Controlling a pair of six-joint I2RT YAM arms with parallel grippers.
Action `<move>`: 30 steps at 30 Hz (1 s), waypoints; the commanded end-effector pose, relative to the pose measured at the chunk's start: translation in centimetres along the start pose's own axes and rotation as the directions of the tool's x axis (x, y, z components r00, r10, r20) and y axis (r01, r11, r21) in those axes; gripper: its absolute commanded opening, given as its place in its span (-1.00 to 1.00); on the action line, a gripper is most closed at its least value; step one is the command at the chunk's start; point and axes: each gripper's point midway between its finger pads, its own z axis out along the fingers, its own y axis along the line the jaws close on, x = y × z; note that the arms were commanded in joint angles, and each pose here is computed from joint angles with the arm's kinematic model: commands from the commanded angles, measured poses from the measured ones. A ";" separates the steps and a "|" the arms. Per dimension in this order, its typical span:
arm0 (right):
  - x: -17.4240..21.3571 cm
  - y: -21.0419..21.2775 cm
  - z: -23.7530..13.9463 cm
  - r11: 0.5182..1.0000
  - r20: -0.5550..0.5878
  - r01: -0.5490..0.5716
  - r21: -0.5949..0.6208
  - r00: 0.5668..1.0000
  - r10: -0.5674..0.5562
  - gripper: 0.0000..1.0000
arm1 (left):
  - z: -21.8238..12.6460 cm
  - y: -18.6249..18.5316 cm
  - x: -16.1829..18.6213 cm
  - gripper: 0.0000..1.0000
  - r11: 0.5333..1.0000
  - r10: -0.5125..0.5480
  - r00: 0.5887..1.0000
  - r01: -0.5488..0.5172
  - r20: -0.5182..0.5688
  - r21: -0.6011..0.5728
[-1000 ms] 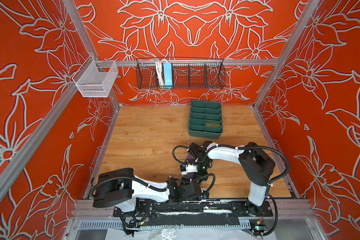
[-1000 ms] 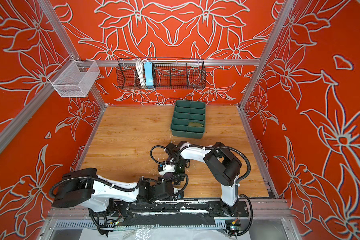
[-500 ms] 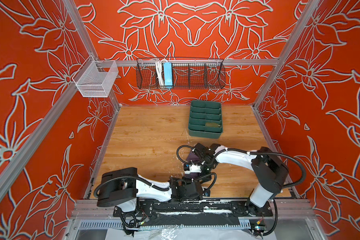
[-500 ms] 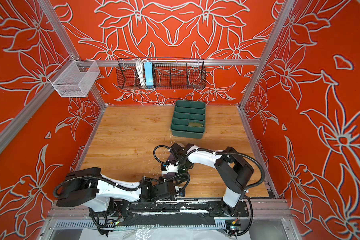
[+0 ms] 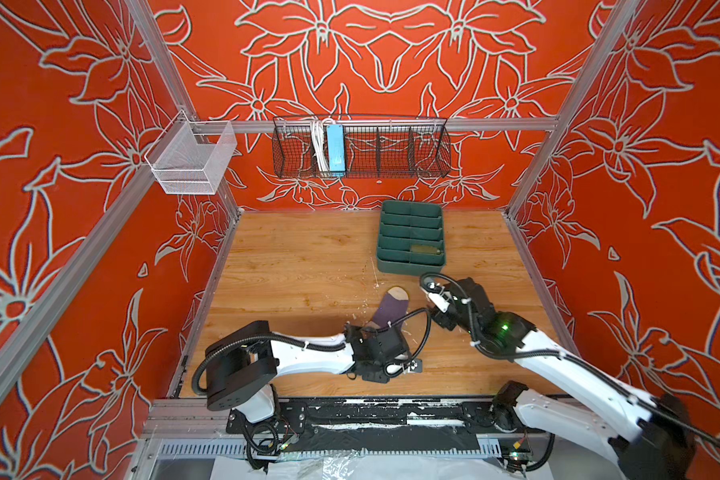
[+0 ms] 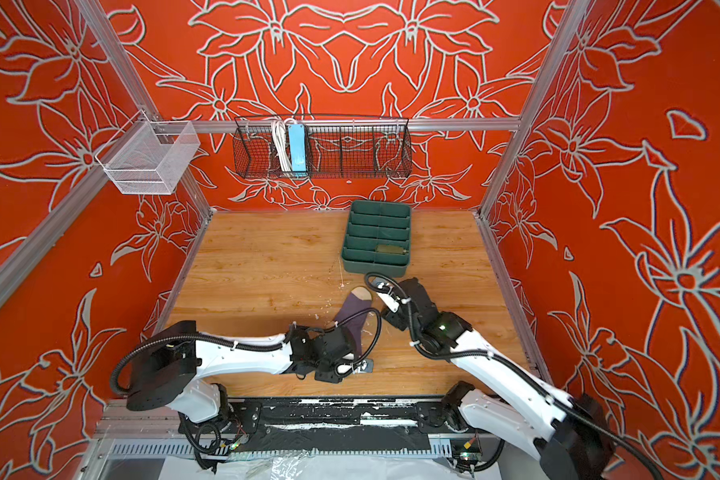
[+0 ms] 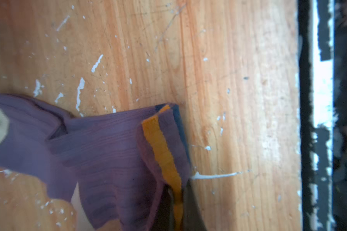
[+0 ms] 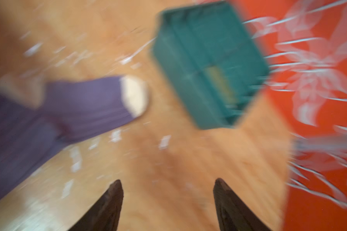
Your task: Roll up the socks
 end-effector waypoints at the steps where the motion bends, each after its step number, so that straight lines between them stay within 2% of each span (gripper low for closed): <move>1: -2.5 -4.1 -3.4 0.982 0.186 -0.033 0.188 0.983 -0.003 0.45 | -0.4 -4.5 2.2 -1.00 0.940 -0.040 0.995 0.068 -0.088 0.336; 4: -3.2 -1.7 -5.5 0.994 0.304 0.085 0.072 0.947 -0.103 0.39 | -1.3 -4.2 1.0 -1.00 0.867 -0.139 0.988 0.152 -0.062 0.475; 8: -1.4 2.3 -5.1 0.966 0.244 0.238 -0.099 0.947 -0.208 0.27 | -2.1 -3.0 -0.3 -1.00 0.751 -0.267 0.961 0.251 -0.067 0.611; 11: -1.1 4.8 -4.4 0.930 0.203 0.317 -0.185 0.939 -0.279 0.19 | -1.5 -2.3 -0.6 -1.00 0.699 -0.315 0.943 0.308 -0.109 0.646; 15: -2.0 7.7 -4.3 0.870 0.190 0.416 -0.266 0.907 -0.376 0.17 | -0.7 -1.7 -0.6 -1.00 0.673 -0.341 0.929 0.350 -0.146 0.652; 19: -2.2 10.7 -5.0 0.762 0.210 0.554 -0.336 0.833 -0.512 0.04 | -0.6 -0.9 -0.6 -1.00 0.662 -0.370 0.917 0.374 -0.151 0.649; 22: -1.8 12.2 -5.6 0.716 0.220 0.632 -0.298 0.775 -0.592 0.01 | -0.5 -0.4 -0.6 -1.00 0.656 -0.386 0.909 0.390 -0.156 0.646; 24: -1.7 12.5 -5.9 0.715 0.212 0.663 -0.222 0.748 -0.629 0.01 | -0.4 -0.3 -0.5 -1.00 0.652 -0.390 0.906 0.397 -0.162 0.646; 26: -1.6 13.0 -6.7 0.726 0.222 0.670 -0.155 0.740 -0.635 0.01 | -0.3 -0.3 -0.5 -1.00 0.650 -0.391 0.905 0.400 -0.167 0.646; 28: -1.3 13.9 -7.5 0.737 0.243 0.664 -0.127 0.741 -0.626 0.01 | -0.3 -0.3 -0.5 -1.00 0.651 -0.391 0.905 0.400 -0.166 0.645; 30: -0.4 15.5 -7.8 0.727 0.264 0.671 -0.145 0.735 -0.625 0.01 | -0.2 -0.3 -0.5 -1.00 0.651 -0.391 0.905 0.400 -0.167 0.646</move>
